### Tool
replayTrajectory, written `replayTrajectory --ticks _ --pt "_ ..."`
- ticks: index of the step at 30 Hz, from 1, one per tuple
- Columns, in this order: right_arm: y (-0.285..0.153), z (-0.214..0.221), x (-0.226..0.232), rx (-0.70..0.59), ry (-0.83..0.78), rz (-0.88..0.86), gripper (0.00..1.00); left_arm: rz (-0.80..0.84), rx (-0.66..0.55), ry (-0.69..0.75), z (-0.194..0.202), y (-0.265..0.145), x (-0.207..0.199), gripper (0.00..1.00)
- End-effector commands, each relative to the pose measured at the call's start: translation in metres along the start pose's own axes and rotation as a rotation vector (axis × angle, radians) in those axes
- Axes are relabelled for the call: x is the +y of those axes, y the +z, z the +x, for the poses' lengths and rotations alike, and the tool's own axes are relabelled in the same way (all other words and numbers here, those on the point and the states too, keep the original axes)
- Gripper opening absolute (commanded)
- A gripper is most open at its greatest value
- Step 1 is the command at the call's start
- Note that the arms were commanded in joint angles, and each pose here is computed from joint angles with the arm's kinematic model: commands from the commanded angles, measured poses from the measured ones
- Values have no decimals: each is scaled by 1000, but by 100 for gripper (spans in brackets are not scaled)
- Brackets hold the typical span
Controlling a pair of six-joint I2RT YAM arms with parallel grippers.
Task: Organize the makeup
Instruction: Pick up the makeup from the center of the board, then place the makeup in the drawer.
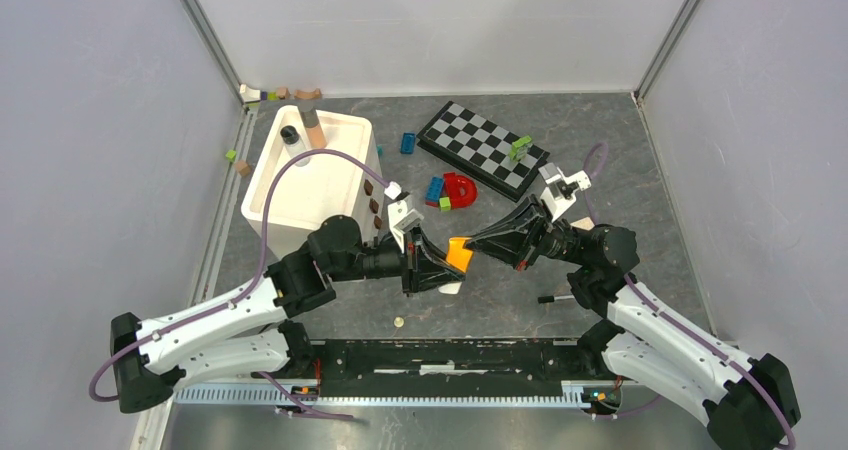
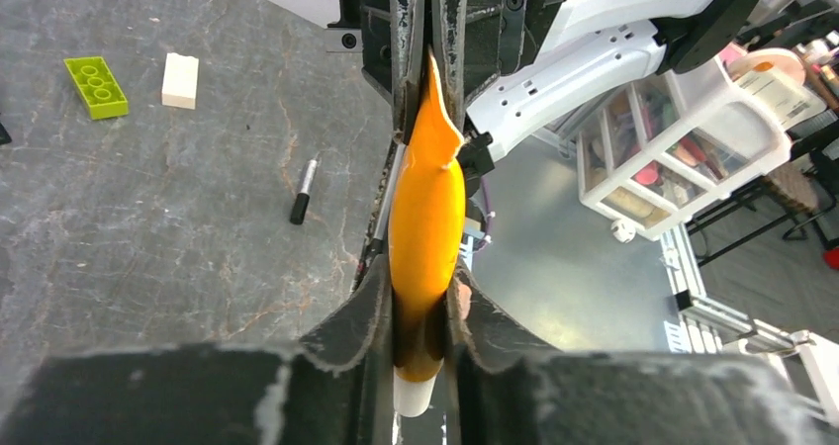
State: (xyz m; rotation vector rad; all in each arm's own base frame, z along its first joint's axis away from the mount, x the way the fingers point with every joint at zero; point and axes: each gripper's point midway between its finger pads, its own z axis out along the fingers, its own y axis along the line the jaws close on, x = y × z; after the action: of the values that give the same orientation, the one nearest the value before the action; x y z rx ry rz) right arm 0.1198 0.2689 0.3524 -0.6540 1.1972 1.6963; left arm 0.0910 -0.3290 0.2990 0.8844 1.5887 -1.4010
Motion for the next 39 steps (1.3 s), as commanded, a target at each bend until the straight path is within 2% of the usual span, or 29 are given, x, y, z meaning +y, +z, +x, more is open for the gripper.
replayTrajectory --ticks 1,4,9,10,11,13,14,16,20,26,31,34,39 --pt "2 -12 9 -46 -42 -31 0 48 -19 4 -8 3 -10 12" --pt "2 -9 6 -39 -36 -27 0 46 -19 4 -8 3 -10 2" --pt "2 -7 3 -33 -32 -20 0 38 -21 4 -9 3 -9 3" --pt "2 -6 2 -31 -34 -17 0 29 -17 3 -8 2 -8 8" --pt "2 -6 1 -28 -37 -11 0 18 -16 4 -8 2 -6 19" --pt "3 -5 -2 -21 -45 2 0 -8 -20 7 -9 -1 -3 49" --pt "3 -4 -5 -15 -47 12 0 -29 -25 9 -11 -3 0 60" --pt "5 -5 -10 -3 -67 28 0 -62 -37 18 -15 -8 3 73" --pt "12 -12 -18 18 -124 63 0 -163 -41 38 -24 -24 12 86" --pt "17 -24 -69 99 -269 294 0 -467 -34 38 -42 -74 40 90" --pt "22 -47 -109 147 -380 474 0 -762 -133 1 -57 -146 63 90" --pt "34 -61 -118 123 -409 490 0 -885 -230 -24 -69 -194 64 90" --pt "68 -74 -124 87 -444 447 0 -1001 -372 -42 -92 -260 54 90"
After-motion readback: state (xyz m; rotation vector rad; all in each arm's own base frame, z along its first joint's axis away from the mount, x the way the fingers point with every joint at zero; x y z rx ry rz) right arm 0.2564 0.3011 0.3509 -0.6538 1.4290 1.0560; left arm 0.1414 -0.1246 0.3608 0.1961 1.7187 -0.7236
